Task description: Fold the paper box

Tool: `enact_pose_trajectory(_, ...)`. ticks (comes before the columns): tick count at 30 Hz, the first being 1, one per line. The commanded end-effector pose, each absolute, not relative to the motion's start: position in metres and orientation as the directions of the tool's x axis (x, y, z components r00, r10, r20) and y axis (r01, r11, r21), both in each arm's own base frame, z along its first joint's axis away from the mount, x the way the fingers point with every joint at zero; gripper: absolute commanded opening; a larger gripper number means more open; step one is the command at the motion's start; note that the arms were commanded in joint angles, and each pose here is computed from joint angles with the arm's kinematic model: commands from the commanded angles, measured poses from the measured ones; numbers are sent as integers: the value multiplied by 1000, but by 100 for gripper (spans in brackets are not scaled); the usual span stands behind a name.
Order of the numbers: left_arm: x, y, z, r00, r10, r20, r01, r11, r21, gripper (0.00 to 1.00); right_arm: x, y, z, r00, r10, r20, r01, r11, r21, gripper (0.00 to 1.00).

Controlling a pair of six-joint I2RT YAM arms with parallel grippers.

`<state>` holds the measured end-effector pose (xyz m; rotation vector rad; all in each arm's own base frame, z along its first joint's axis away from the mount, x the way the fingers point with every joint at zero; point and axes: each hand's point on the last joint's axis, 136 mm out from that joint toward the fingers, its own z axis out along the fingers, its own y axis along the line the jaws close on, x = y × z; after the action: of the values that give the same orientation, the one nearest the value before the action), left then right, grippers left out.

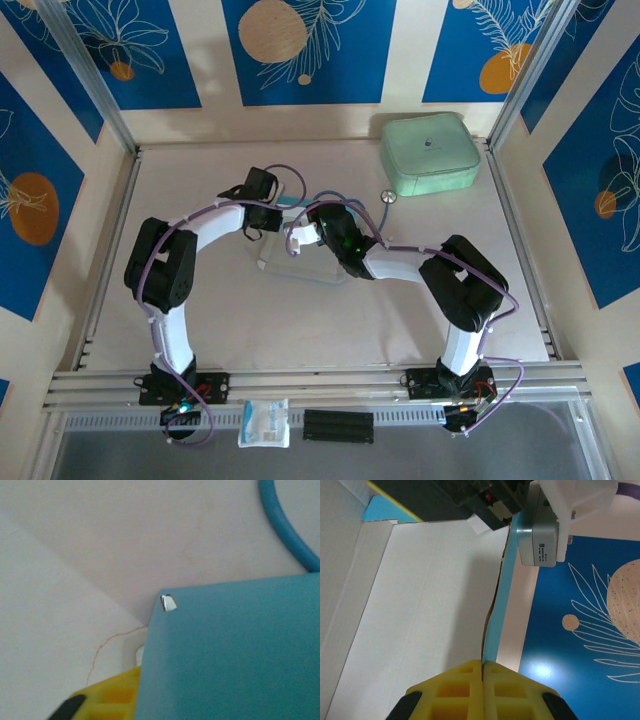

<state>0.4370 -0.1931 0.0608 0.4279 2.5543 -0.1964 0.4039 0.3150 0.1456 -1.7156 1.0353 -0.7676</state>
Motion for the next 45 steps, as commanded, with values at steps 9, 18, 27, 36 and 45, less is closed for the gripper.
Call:
enact_pose_trajectory(9, 419, -204, 117, -620, 313, -719, 513, 856, -69, 68, 400, 284, 91, 402, -916, 0, -511, -224, -830, 4)
enact_pose_trajectory(18, 385, -175, 175, -464, 359, -810, 681, 730, -67, 76, 403, 280, 84, 393, -919, -22, -536, -209, -818, 3)
enact_pose_trajectory(27, 408, -159, 162, -210, 463, -861, 895, 445, 21, 77, 402, 283, 86, 402, -915, -39, -533, -199, -823, 3)
enact_pose_trajectory(36, 433, -175, 147, -131, 437, -890, 952, 307, 11, 75, 399, 281, 84, 396, -917, -36, -539, -201, -818, 3)
enact_pose_trajectory(45, 440, -186, 133, -113, 443, -890, 972, 236, -6, 65, 401, 281, 85, 398, -917, -25, -536, -210, -818, 3)
